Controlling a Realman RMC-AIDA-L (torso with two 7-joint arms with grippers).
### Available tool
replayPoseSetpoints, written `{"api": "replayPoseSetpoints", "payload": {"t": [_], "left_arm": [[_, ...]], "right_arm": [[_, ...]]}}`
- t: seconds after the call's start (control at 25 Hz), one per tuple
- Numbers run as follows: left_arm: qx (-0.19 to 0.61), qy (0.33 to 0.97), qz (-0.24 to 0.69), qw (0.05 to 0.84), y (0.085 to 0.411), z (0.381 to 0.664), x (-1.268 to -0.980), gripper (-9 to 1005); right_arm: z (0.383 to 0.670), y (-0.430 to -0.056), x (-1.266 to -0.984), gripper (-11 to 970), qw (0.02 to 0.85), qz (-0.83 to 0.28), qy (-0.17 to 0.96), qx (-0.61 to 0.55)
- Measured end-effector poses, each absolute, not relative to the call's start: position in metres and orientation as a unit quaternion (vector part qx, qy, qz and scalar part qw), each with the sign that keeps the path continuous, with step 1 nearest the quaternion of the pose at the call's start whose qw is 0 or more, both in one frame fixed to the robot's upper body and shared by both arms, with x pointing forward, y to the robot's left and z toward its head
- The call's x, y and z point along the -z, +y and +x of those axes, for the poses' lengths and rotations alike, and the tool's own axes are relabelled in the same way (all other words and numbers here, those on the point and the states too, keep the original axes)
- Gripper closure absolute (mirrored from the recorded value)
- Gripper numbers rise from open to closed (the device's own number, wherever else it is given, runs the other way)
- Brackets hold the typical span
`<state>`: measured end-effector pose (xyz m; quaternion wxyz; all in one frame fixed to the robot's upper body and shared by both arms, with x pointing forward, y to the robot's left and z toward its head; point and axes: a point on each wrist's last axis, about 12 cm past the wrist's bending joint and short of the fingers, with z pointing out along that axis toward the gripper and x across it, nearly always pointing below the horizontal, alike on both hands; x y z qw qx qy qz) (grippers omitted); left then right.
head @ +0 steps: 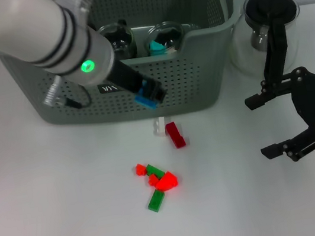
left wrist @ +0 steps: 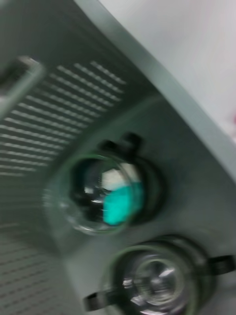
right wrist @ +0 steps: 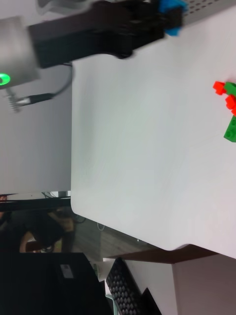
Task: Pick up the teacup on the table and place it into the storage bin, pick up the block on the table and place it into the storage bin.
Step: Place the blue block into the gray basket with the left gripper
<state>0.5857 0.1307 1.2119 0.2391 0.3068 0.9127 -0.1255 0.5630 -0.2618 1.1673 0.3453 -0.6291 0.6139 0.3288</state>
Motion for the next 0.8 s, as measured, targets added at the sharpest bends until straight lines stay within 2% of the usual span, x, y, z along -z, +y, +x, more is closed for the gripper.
{"api": "replayPoseSetpoints", "payload": {"t": [0.2,0.36,0.44,0.6,0.8], "left_arm": [[0.172,0.894,0.285,0.299,0.159,0.581,-1.253,543],[0.202,0.874,0.258,0.358,0.184,0.592,-1.277,534],[0.212,0.868,0.243,0.378,0.194,0.606,-1.280,529],[0.210,0.871,0.221,0.386,0.205,0.640,-1.264,520],[0.203,0.876,0.194,0.392,0.210,0.661,-1.251,509]], "right_arm": [[0.564,-0.262,-1.169,32,0.345,-0.626,0.616,-0.331],[0.563,-0.261,-1.168,32,0.345,-0.624,0.617,-0.333],[0.564,-0.260,-1.168,31,0.344,-0.622,0.619,-0.335],[0.563,-0.257,-1.167,31,0.344,-0.619,0.619,-0.339],[0.564,-0.254,-1.166,31,0.345,-0.618,0.618,-0.341]]}}
